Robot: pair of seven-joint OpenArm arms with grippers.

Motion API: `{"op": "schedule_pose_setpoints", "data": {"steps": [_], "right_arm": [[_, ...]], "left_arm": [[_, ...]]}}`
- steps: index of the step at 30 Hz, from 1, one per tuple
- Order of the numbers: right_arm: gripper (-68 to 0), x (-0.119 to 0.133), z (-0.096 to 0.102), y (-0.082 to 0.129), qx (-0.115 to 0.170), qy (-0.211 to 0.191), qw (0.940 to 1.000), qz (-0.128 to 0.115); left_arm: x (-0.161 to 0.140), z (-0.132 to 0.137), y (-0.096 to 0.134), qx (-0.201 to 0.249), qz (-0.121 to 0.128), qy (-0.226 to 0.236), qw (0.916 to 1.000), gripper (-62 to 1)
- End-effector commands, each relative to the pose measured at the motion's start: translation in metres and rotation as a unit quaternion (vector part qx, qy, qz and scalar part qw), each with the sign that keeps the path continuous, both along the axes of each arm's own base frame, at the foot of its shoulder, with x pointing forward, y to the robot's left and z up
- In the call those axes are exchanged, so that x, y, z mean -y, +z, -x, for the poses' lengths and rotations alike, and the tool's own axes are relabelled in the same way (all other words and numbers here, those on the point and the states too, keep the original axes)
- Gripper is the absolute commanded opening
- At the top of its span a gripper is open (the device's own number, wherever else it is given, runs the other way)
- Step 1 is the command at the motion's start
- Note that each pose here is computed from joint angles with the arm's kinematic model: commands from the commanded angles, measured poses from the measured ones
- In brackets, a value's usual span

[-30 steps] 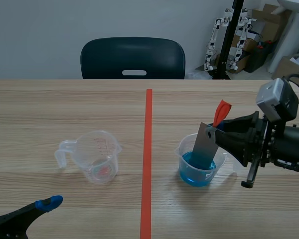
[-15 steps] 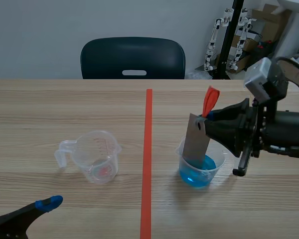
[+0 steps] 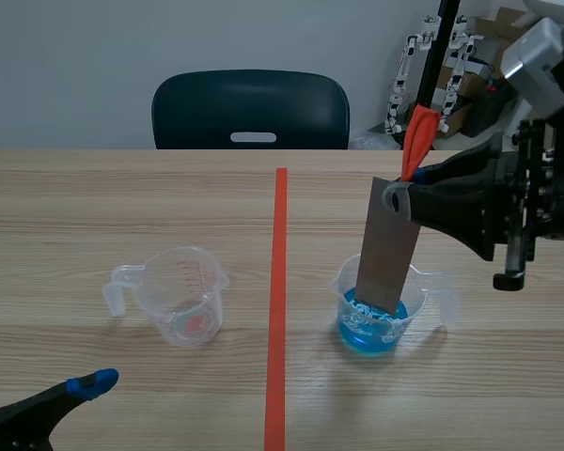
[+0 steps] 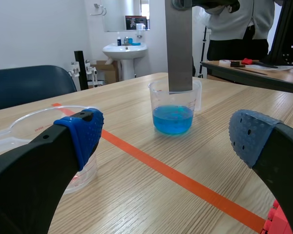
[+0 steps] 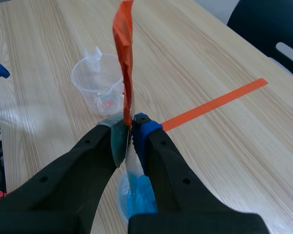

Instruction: Do the redox reaction experiment. raise the plate out of the solution

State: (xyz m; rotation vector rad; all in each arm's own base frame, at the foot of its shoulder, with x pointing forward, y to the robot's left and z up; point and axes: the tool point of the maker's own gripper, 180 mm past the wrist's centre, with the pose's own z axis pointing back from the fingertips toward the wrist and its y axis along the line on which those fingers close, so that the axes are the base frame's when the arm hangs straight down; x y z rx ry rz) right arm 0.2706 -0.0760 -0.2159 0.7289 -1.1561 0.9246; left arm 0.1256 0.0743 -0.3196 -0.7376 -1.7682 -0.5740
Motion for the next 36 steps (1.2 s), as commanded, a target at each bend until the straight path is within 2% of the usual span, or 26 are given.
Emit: {"op": "schedule_pose_setpoints", "data": {"steps": [1,8,13,25,30,36], "right_arm": [[-66.9,0.004,-0.007,0.022,0.022,-0.005,0.9997,-0.012],[-66.9,0.009,-0.014,0.049,0.043,-0.017,0.9988,-0.014],[-66.9,0.007,-0.012,0.06,0.047,-0.011,0.9987,-0.011],[-66.9,0.007,-0.012,0.063,0.032,-0.014,0.9994,0.0],[-66.9,0.014,-0.018,0.069,0.042,-0.024,0.9988,0.008],[-66.9,0.016,-0.021,0.075,0.044,-0.03,0.9986,0.003]], "left_arm": [[-0.002,0.001,0.01,0.019,0.018,-0.002,0.9996,-6.7],[-0.002,0.001,0.01,0.019,0.018,-0.002,0.9996,-6.7],[-0.002,0.001,0.01,0.019,0.018,-0.002,0.9996,-6.7],[-0.002,0.001,0.01,0.019,0.018,-0.002,0.9996,-6.9],[-0.003,0.001,0.01,0.019,0.016,-0.002,0.9997,-6.9],[-0.004,0.001,0.01,0.019,0.016,-0.003,0.9997,-6.9]]}}
